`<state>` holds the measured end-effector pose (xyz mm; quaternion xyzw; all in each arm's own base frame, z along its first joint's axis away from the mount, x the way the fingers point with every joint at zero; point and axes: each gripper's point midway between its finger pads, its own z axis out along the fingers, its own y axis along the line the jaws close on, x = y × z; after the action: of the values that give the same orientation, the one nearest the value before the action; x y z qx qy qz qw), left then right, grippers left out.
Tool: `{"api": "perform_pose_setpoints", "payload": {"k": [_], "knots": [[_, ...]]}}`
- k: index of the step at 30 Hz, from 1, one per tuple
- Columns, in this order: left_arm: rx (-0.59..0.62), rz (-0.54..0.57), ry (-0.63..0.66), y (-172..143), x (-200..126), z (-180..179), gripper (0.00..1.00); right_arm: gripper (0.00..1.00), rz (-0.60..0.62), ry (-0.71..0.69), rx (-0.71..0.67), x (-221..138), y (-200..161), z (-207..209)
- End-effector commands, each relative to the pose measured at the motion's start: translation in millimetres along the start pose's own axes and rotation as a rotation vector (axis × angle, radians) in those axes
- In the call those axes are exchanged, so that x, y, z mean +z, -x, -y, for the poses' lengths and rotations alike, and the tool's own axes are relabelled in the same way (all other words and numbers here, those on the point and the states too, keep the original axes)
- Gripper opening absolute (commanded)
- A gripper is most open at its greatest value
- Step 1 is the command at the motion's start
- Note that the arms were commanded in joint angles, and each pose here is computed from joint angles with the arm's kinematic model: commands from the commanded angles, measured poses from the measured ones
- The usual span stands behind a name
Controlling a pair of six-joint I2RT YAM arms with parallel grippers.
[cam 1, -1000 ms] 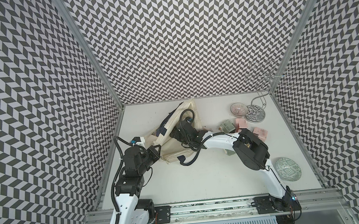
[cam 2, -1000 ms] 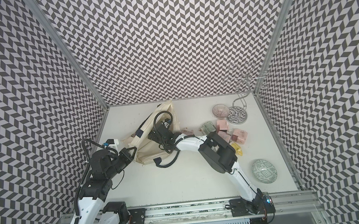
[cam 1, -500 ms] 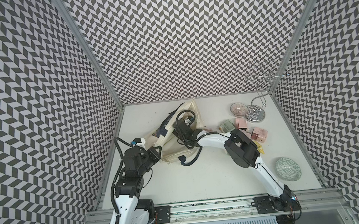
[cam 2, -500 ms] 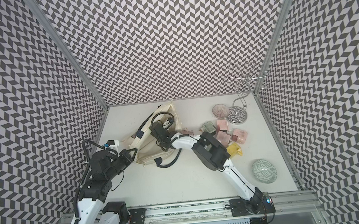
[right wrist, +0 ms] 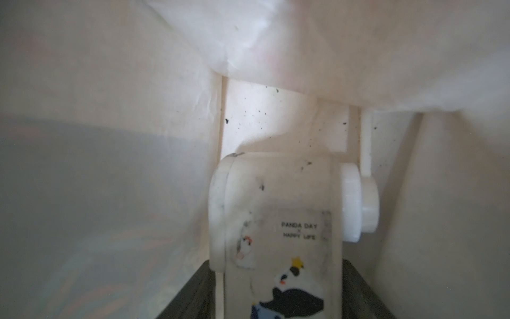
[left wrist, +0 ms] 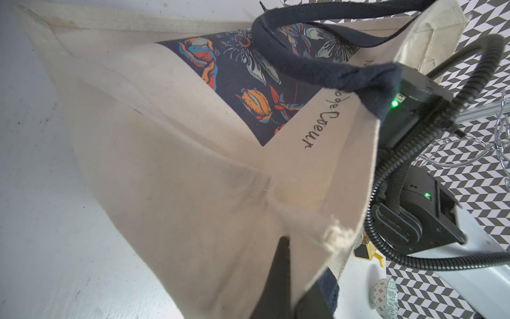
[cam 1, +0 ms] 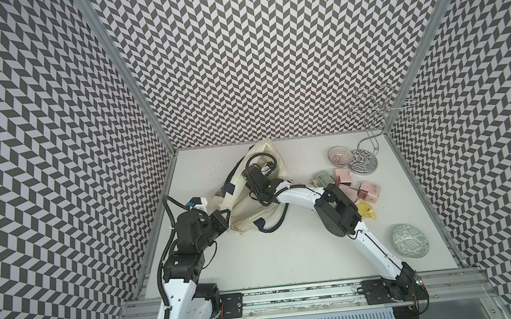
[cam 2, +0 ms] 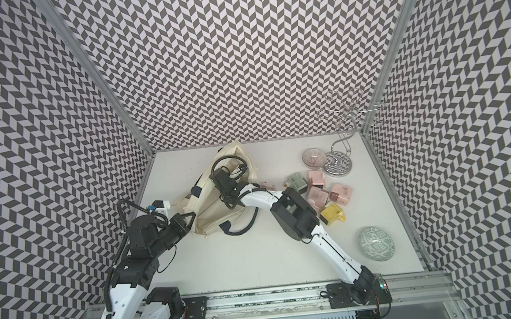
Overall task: Take out the pencil sharpeners from the tote bags
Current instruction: Pick up the pencil sharpener from the canvas bag.
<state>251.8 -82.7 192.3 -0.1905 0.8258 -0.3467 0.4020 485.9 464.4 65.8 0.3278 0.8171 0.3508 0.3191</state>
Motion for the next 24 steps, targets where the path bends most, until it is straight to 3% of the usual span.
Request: {"api": "perform_pose_setpoints", "payload": {"k": [1, 7, 12, 17, 24], "knots": [[0.014, -0.003, -0.019, 3.8, -3.8, 9.9, 0.00, 0.53, 0.012, -0.051, -0.060, -4.1, 6.9, 21.6], [0.015, 0.022, -0.016, 12.9, -2.8, 13.6, 0.00, 0.39, 0.036, 0.051, -0.181, -41.0, 22.2, -1.2], [0.013, 0.033, -0.035, 25.3, 1.5, 24.5, 0.00, 0.39, 0.003, 0.236, -0.328, -92.9, 24.5, -19.8], [-0.007, 0.062, -0.052, 39.6, 10.2, 31.1, 0.00, 0.38, -0.068, 0.290, -0.474, -135.5, 19.8, -17.8], [-0.007, 0.092, -0.029, 55.3, 22.4, 31.3, 0.00, 0.37, -0.160, 0.363, -0.592, -168.1, 10.9, -31.5]]}}
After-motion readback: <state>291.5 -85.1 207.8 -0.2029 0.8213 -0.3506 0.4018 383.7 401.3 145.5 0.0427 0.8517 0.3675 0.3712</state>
